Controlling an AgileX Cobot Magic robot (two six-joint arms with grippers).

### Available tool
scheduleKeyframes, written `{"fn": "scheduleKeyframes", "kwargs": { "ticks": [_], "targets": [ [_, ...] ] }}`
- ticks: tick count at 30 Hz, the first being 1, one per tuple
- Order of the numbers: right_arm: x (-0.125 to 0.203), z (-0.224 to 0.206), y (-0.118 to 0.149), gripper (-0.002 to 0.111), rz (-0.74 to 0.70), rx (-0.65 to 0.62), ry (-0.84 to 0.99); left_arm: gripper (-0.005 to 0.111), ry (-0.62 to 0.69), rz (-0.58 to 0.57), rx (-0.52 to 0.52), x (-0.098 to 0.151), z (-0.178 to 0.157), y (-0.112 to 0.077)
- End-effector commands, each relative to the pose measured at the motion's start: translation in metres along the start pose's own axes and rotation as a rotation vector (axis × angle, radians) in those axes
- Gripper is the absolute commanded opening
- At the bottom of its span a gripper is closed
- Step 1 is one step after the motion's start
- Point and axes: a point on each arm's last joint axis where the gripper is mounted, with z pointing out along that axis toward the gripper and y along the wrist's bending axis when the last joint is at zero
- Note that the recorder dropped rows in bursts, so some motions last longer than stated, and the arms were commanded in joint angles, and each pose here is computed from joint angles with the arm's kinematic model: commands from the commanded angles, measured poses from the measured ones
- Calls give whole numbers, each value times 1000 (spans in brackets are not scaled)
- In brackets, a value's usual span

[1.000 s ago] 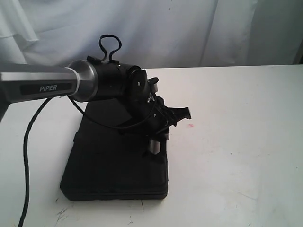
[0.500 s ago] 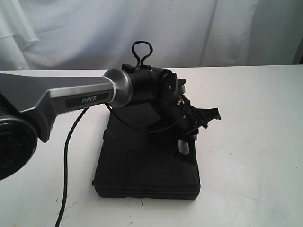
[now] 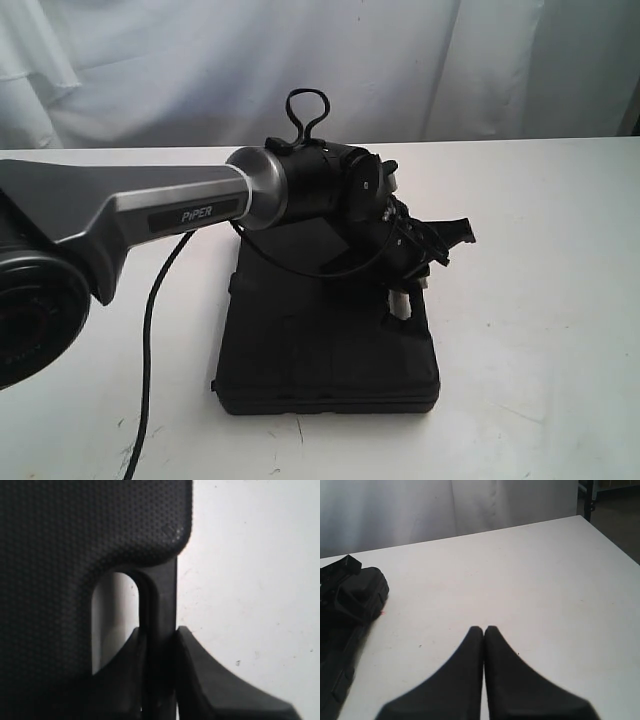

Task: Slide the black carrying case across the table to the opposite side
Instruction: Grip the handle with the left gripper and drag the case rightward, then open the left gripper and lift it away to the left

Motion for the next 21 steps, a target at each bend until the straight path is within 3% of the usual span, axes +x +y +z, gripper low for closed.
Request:
{"fn": "scheduleKeyframes", "kwargs": {
  "ticks": [1,12,21],
  "targets": [
    [1,0,0,0,-2,-5,-6,3,-50,-11,66,-3,-7,-13],
    [1,0,0,0,-2,-5,-6,49,-28,48,18,-3,-11,-9],
    [1,0,0,0,0,-5,-6,47,-100,117,77,-11,-44,-24]
  ]
}}
